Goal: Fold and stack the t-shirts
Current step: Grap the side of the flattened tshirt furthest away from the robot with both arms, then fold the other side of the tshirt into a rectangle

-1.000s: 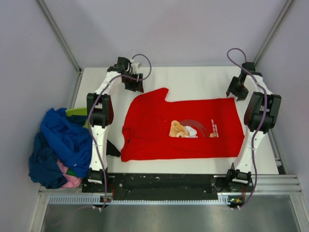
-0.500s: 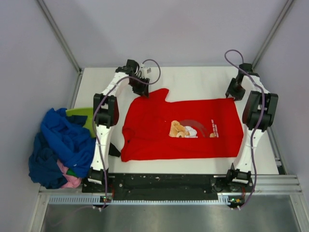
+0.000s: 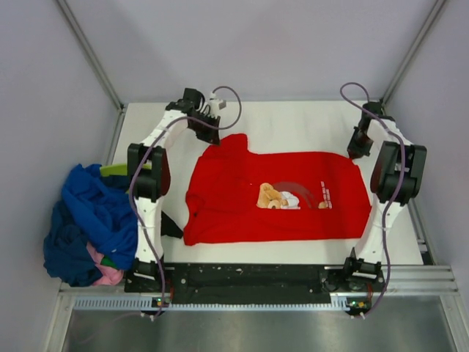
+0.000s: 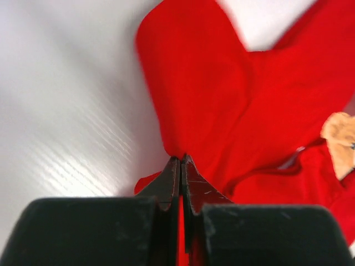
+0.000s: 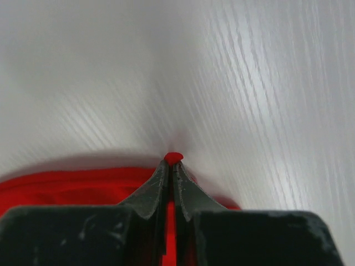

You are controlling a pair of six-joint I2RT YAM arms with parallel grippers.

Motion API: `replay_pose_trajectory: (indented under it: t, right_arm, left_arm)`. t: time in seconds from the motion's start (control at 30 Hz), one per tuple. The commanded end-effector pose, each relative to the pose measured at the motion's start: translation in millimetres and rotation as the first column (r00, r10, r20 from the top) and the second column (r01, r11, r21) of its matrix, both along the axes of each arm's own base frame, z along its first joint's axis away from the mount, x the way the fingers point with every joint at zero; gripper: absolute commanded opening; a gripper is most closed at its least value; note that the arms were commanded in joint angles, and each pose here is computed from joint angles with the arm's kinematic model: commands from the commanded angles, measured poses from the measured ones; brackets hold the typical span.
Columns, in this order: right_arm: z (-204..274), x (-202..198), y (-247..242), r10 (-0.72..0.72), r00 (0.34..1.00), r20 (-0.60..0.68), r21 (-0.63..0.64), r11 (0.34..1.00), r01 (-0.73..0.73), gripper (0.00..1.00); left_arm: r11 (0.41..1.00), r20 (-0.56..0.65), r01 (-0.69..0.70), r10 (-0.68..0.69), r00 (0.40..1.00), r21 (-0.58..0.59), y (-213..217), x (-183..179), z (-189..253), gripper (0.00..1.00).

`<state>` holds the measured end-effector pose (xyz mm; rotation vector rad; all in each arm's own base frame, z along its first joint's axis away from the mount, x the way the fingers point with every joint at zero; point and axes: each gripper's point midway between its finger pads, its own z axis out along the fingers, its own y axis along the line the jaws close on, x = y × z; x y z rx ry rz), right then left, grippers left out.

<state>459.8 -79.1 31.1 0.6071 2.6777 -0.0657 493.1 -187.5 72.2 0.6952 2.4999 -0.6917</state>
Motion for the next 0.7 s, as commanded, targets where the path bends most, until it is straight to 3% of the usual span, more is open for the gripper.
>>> replay_pose_trajectory:
  t: [0.0, 0.23, 0.47, 0.67]
  right_arm:
    - [41, -22, 15, 0.025, 0.998, 0.049, -0.022, 0.999, -0.024, 0.0]
    - [46, -87, 12, -0.024, 1.0, 0.008, -0.081, 0.996, 0.025, 0.0]
    - [31, -134, 7, -0.088, 0.995, -0.055, -0.128, 0.988, 0.08, 0.0]
    - [17, -157, -9, -0.157, 0.981, -0.11, -0.228, 0.965, 0.129, 0.0]
  left_arm:
    - [0.99, 0.253, 0.117, -0.093, 0.963, -0.083, -11, -11, 100, 0.0]
    - [0.97, 0.177, 0.241, -0.233, 0.956, -0.028, -3, -91, 77, 0.0]
    - [0.917, -0.025, 0.397, -0.397, 0.918, 0.02, 8, -182, 19, 0.0]
    - [0.879, -0.091, 0.471, -0.464, 0.881, 0.075, 23, -211, 5, 0.0]
